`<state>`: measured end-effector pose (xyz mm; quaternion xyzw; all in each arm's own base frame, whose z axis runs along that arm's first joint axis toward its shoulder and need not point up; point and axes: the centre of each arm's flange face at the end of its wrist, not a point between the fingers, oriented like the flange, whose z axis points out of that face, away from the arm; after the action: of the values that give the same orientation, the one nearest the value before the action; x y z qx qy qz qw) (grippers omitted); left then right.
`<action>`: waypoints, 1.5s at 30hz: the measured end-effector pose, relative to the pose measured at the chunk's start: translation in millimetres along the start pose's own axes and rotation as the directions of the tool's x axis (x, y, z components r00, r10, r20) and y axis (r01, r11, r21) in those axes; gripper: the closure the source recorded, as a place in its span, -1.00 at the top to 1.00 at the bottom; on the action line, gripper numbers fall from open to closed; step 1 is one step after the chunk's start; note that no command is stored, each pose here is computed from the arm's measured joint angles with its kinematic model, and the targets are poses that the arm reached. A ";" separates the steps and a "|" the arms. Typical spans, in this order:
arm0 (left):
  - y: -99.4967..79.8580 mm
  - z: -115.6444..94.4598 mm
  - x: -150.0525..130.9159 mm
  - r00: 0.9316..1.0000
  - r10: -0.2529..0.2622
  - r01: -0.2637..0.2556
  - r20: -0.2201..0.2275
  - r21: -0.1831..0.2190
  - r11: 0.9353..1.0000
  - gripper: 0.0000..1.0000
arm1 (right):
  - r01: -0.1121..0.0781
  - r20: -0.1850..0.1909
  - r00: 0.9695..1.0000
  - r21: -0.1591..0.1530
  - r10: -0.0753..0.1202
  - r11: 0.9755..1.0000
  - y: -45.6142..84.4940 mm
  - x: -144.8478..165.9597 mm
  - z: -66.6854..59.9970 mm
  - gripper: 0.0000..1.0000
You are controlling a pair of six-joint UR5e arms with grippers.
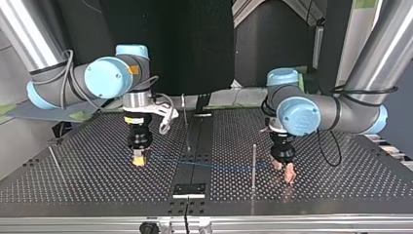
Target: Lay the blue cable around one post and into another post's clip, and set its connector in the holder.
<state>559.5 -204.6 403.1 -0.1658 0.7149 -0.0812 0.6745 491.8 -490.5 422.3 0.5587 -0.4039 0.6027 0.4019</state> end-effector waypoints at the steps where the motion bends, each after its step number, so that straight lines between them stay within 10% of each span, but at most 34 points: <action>1: 0.3 -0.9 3.3 1.000 -0.001 0.001 -0.003 0.002 1.000 1.00 | -0.004 0.000 1.000 -0.001 0.004 1.000 0.8 -3.9 -0.1 -1.00; 15: -3.4 -7.3 19.1 1.000 -0.002 0.003 -0.011 0.017 1.000 1.00 | -0.053 0.006 0.999 -0.047 0.053 0.998 24.6 -67.2 -1.3 -1.00; 28: -6.8 -9.5 20.6 1.000 -0.001 0.001 -0.013 0.021 1.000 1.00 | -0.021 0.114 0.993 -0.112 0.034 0.993 39.4 -196.4 -10.0 -1.00; 37: -7.5 -9.8 20.9 1.000 0.001 -0.001 -0.012 0.022 1.000 1.00 | -0.013 0.189 0.980 -0.206 0.053 0.979 75.5 -286.2 -23.8 -1.00; 45: -7.9 -10.1 21.3 1.000 0.000 0.000 -0.013 0.023 1.000 1.00 | 0.025 0.254 0.966 -0.277 0.048 0.960 103.7 -355.4 -47.8 -1.00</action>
<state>549.8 -220.4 386.6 -0.1577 0.7182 -0.0905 0.6716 396.8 -493.9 61.3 0.5680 -0.5366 0.4644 0.4169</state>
